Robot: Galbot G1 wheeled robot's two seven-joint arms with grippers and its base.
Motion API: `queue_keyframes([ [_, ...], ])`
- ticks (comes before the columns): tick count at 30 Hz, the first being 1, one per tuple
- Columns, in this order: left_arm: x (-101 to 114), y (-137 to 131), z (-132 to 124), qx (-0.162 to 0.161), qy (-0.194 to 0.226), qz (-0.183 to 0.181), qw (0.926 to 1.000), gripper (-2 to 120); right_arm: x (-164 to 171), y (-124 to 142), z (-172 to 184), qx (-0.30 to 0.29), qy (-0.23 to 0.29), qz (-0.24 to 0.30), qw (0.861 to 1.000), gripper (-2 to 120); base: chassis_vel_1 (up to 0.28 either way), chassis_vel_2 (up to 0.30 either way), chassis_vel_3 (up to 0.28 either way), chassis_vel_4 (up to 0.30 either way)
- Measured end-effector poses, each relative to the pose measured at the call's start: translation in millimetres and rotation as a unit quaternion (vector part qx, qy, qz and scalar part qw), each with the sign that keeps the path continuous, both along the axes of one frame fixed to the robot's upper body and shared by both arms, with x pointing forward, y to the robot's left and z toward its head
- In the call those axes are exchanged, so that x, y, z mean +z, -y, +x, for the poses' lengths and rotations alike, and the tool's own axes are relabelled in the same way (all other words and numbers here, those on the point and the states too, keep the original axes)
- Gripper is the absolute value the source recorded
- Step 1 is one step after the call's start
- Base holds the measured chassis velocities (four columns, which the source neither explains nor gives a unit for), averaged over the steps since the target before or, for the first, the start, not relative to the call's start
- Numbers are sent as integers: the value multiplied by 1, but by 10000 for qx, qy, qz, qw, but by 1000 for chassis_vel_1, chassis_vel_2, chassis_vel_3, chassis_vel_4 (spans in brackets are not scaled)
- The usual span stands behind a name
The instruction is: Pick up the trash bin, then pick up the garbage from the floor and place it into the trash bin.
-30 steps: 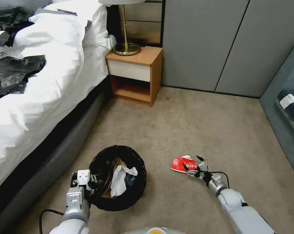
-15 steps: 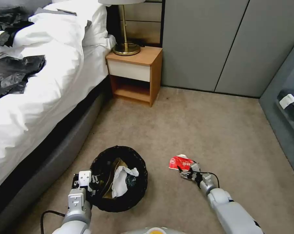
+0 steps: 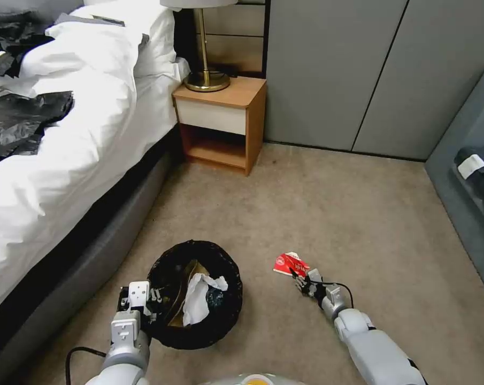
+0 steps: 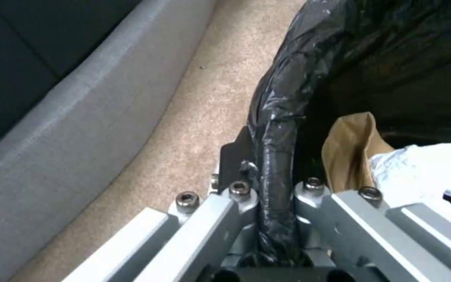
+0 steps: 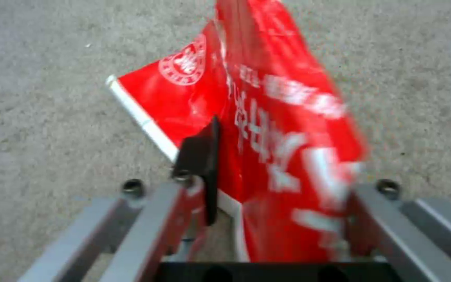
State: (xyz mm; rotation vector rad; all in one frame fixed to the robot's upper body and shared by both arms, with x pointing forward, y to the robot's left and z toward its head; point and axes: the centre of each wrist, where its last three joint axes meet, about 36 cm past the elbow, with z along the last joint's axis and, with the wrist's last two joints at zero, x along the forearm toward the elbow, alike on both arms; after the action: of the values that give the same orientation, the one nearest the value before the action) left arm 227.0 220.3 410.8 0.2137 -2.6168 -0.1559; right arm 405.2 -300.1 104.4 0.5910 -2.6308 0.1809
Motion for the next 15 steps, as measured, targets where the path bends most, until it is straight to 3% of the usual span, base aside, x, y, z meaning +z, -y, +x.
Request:
queue_keyframes([
  [6,0,0,-1,-2,-12,4,10000,0,2,3,0,-3,64,-9,10000,2,0,0,0,0],
  [15,2,0,-2,-3,1,15,10000,0,10,0,0,-50,255,52,9996,1,0,0,0,0],
])
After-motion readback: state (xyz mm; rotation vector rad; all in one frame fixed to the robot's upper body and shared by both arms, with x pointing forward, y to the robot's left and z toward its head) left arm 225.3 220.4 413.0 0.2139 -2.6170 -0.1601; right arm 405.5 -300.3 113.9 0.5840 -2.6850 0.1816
